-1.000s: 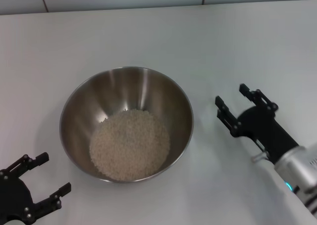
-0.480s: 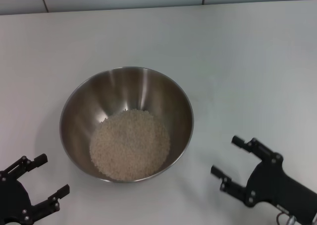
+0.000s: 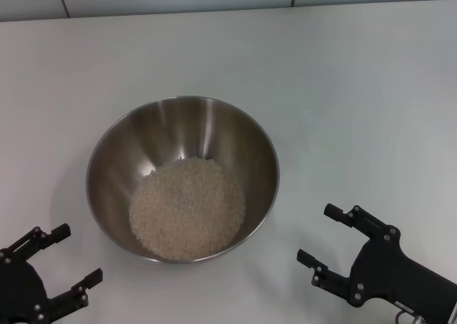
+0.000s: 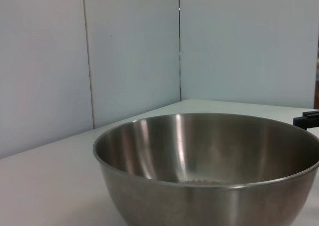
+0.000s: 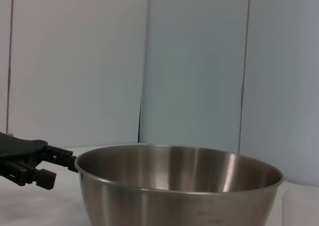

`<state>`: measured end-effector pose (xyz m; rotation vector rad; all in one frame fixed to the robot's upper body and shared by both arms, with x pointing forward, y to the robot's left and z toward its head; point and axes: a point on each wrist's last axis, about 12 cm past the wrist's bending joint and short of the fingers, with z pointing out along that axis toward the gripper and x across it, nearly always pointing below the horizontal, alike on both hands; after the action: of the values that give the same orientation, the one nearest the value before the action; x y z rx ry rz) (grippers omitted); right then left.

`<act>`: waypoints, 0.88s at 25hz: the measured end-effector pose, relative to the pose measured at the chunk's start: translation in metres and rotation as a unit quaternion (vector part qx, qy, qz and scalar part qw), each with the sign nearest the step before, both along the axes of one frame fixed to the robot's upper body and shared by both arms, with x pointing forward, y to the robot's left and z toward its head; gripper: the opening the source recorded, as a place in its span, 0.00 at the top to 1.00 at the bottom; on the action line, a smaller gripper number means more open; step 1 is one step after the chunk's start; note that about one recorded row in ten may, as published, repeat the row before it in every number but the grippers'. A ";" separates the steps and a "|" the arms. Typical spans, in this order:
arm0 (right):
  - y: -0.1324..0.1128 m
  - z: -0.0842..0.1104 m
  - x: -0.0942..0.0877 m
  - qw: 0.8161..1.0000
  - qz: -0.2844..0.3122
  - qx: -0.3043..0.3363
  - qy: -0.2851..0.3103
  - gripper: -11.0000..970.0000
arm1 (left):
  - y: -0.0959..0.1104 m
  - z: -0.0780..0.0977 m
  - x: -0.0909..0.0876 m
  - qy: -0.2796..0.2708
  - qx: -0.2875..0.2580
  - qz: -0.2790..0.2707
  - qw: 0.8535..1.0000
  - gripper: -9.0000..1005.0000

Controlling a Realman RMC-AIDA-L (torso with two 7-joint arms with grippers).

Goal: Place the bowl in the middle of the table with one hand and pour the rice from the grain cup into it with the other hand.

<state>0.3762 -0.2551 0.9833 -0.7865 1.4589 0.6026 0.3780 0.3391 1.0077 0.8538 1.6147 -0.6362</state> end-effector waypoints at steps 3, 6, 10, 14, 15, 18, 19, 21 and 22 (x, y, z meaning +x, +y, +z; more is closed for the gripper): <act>0.001 0.000 0.000 1.000 0.001 0.001 -0.001 0.21 | -0.001 0.000 0.000 0.000 -0.001 0.000 1.000 0.17; 0.001 0.000 0.001 1.000 0.001 0.001 -0.001 0.21 | -0.001 0.000 0.000 0.000 -0.001 0.000 1.000 0.17; 0.002 0.001 0.002 1.000 0.003 0.002 -0.003 0.21 | -0.001 0.000 0.000 0.000 -0.001 0.000 1.000 0.17; 0.003 0.001 0.003 1.000 0.004 0.002 -0.003 0.21 | -0.001 0.000 0.000 0.000 -0.001 0.001 1.000 0.17; 0.003 0.001 0.003 1.000 0.004 0.001 -0.003 0.21 | 0.000 0.000 -0.001 0.000 -0.001 0.001 1.000 0.17; 0.003 0.001 0.004 1.000 0.005 0.000 -0.003 0.21 | 0.000 0.000 -0.001 0.000 -0.001 0.001 1.000 0.18; 0.003 0.000 0.004 1.000 0.005 0.000 -0.002 0.21 | 0.000 0.000 -0.001 0.000 0.000 0.001 1.000 0.18; 0.003 0.000 0.004 1.000 0.005 0.000 -0.002 0.21 | 0.000 0.000 -0.001 0.000 0.000 0.001 1.000 0.18; 0.003 0.000 0.004 1.000 0.005 0.000 -0.002 0.21 | 0.000 0.000 -0.001 0.000 0.000 0.001 1.000 0.18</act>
<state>0.3800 -0.2519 0.9837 -0.7952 1.4524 0.6073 0.3774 0.3386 1.0074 0.8515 1.6143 -0.6350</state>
